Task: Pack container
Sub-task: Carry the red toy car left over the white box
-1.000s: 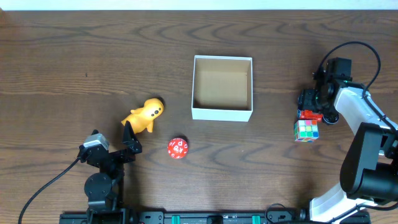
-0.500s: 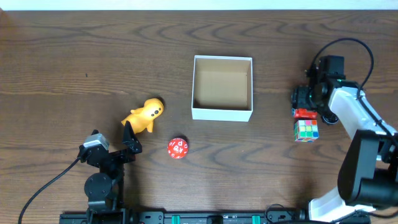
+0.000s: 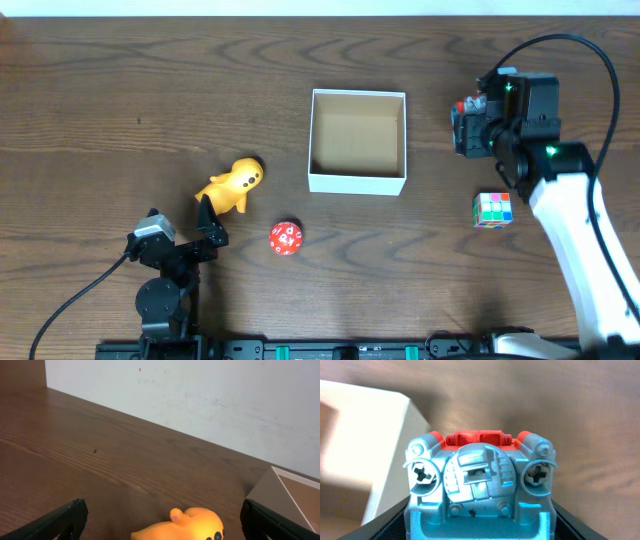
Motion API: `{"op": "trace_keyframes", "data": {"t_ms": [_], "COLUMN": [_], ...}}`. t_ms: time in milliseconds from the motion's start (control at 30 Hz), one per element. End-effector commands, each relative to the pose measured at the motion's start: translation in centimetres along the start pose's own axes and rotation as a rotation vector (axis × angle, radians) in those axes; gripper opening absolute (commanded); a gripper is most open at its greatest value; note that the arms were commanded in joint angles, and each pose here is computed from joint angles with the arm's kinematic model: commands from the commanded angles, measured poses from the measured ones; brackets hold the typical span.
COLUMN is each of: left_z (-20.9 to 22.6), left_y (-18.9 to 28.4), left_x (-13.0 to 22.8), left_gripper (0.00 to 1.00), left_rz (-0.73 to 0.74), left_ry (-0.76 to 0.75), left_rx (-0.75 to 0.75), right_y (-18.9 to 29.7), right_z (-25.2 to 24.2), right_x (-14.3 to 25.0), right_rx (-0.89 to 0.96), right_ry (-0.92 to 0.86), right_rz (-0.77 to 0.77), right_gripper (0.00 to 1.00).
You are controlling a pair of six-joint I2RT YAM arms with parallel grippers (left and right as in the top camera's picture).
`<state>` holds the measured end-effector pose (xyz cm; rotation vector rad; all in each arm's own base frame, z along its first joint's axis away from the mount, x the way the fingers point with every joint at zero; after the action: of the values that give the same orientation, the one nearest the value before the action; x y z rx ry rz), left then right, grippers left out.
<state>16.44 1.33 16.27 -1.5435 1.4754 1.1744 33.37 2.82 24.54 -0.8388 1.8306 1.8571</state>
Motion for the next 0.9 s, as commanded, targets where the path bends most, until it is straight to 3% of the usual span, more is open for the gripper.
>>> {"op": "trace_keyframes", "data": {"t_ms": [0,433,867], "left_z": [0.5,0.5,0.5], "left_y": [-0.1,-0.1,-0.1], "left_x": [1.3,1.3,1.3], "left_gripper": [0.98,0.98,0.98], "left_rz": [0.045,0.045,0.045], "left_ry": [-0.021,-0.021,-0.021], "left_rx": [-0.025,-0.025,-0.025], "right_y": [3.8,7.1,2.9], "right_z": [2.4,13.1,16.0], "right_x": [-2.2,-2.5,-3.5], "right_rx": [-0.043,-0.249,-0.224], "right_ry": [0.119,0.606,0.860], "right_rz": [-0.147,-0.328,-0.391], "right_gripper": [0.56,0.59,0.62]}}
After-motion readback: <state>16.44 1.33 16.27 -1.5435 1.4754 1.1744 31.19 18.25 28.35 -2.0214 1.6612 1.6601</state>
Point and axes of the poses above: each gripper's point midway between its finger pads, its own y axis back along the fingers, its own z axis along the line the jaws close on, x = y × z, the point moved 8 cm from there along y, back along the fingers, and after that the axes turned 4 degrees about y, right-handed, at the moved point
